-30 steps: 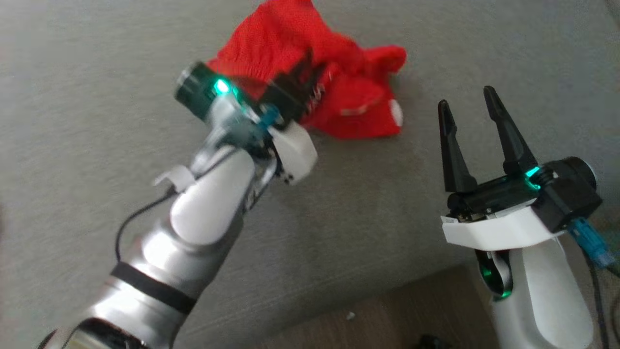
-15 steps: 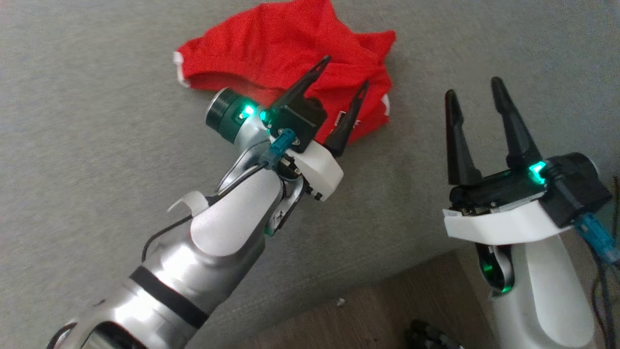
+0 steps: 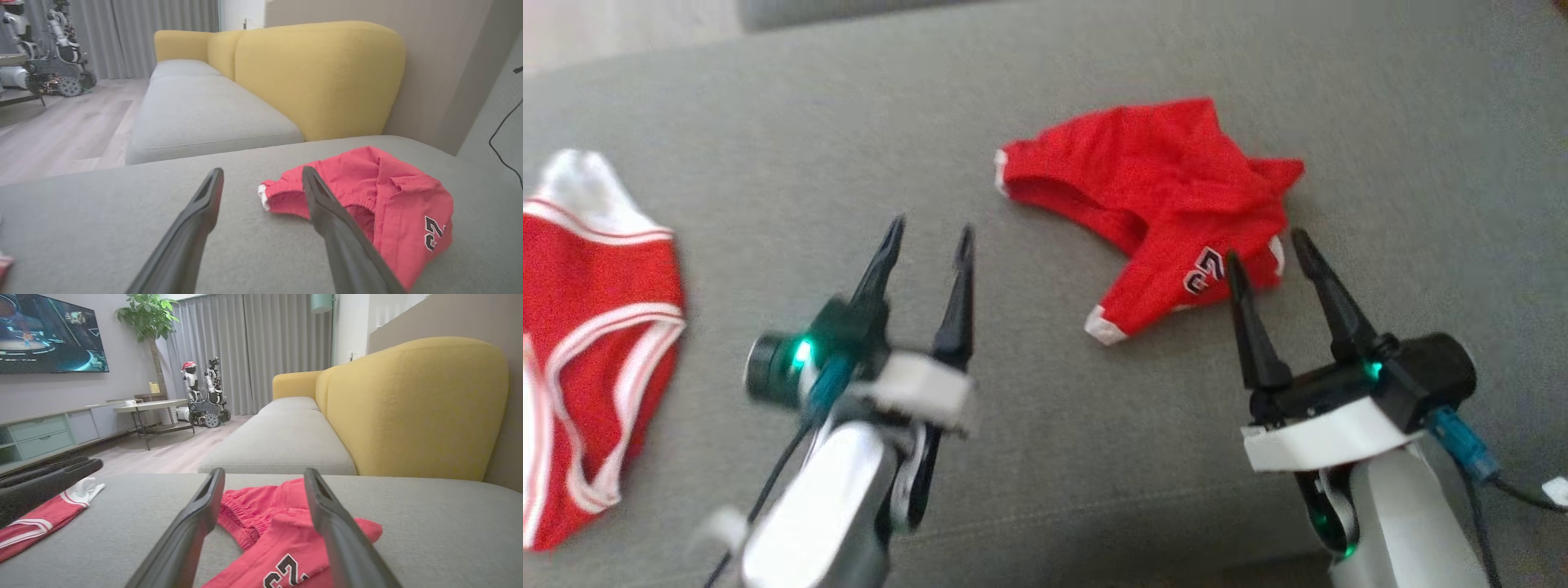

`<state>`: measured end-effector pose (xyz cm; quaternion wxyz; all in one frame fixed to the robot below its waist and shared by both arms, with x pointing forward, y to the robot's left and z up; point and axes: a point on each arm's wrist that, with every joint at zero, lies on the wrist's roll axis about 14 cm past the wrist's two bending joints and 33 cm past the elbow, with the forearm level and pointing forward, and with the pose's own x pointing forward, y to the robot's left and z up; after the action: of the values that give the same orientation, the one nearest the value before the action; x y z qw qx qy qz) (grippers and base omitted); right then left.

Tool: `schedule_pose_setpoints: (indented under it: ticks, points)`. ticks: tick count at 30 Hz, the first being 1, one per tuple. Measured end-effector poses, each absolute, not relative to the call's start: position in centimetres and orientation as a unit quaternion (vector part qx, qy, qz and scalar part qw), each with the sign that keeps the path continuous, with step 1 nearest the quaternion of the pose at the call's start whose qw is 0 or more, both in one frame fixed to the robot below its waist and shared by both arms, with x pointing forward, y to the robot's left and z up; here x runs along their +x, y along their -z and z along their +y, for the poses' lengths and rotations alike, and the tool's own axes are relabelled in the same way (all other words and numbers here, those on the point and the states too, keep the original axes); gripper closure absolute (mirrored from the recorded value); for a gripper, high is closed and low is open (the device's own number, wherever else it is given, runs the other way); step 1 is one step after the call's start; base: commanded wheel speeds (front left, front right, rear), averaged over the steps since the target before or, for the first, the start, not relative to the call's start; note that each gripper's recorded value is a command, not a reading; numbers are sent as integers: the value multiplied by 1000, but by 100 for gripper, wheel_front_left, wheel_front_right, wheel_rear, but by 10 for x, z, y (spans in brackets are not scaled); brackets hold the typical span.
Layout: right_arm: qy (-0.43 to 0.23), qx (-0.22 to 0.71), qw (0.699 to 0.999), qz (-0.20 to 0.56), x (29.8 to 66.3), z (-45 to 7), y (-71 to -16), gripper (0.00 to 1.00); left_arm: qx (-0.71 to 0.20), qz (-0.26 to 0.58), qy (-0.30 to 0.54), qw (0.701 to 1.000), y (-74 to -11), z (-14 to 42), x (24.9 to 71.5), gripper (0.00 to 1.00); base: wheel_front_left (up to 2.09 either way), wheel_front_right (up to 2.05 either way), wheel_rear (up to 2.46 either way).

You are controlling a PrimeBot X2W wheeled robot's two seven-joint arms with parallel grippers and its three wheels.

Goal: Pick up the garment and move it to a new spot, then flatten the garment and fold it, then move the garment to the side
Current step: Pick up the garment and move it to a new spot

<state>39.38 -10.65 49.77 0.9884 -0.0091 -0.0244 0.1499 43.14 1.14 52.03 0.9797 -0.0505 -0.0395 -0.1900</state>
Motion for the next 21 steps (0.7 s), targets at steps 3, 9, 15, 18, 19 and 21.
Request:
schedule_pose_setpoints:
  ticks: [3, 9, 15, 18, 19, 21]
  points:
    - [-162, -7, 986, -32, 384, -98, -503, 0, -58, -47, 145, 987, -526, 44, 408, 0, 0, 0, 0]
    - [-172, -4, 985, -30, 364, -90, -502, 0, -43, -67, 76, 994, -532, 91, 370, 0, 0, 0, 0]
    - [-184, -12, 983, -25, 345, -83, -497, 0, -27, -88, 20, 996, -540, 124, 335, 0, 0, 0, 0]
    - [-180, -11, 983, -15, 339, -86, -491, 0, -8, -90, 28, 996, -539, 123, 324, 0, 0, 0, 0]
    - [-178, -11, 984, -13, 338, -87, -489, 0, -11, -83, 22, 996, -535, 125, 322, 0, 0, 0, 0]
    - [-176, -14, 984, -11, 336, -88, -487, 0, -13, -67, 18, 998, -525, 128, 317, 0, 0, 0, 0]
